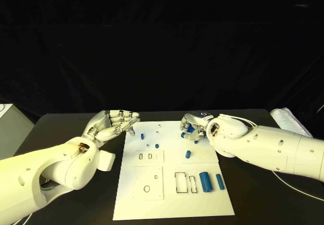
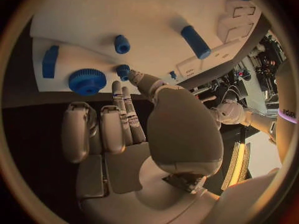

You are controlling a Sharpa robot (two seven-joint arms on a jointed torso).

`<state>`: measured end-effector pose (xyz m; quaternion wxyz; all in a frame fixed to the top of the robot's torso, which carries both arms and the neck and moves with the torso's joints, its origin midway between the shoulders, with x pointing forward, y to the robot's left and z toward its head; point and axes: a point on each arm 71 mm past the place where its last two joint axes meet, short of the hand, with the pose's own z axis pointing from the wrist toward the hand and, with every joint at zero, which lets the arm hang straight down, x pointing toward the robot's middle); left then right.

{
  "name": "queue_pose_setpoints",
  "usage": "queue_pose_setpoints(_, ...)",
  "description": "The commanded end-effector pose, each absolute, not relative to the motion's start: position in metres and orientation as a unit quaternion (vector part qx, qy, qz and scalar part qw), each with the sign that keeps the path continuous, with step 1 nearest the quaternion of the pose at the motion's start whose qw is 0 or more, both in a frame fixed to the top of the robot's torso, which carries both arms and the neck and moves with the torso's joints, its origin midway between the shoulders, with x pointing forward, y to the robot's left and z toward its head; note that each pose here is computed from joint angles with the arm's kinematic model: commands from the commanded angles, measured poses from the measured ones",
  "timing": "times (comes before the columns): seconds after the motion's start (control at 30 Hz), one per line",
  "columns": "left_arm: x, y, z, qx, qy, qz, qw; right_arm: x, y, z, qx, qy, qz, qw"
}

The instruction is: Assemble the parts on the task board

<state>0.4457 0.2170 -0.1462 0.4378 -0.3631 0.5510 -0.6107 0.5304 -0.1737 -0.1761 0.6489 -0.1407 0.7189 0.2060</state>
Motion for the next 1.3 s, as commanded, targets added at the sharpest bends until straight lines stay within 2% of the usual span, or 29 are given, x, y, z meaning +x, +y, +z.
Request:
queue_pose_setpoints(0.03, 0.445, 0.216, -0.145, -0.364, 0.550, -0.614, 0.434, 0.531, -0.173, -0.179, -0.150, 0.727, 0.197, 0.641)
queue_pose_setpoints(0.6, 0.446, 0.216, -0.145, -0.367, 0.551, -0.613, 0.431, 0.533, -0.172, -0.180, -0.149, 0.728, 0.195, 0.641)
queue_pose_setpoints(1.3, 0.446, 0.219, -0.145, -0.371, 0.552, -0.610, 0.431, 0.531, -0.164, -0.163, -0.110, 0.651, 0.222, 0.717)
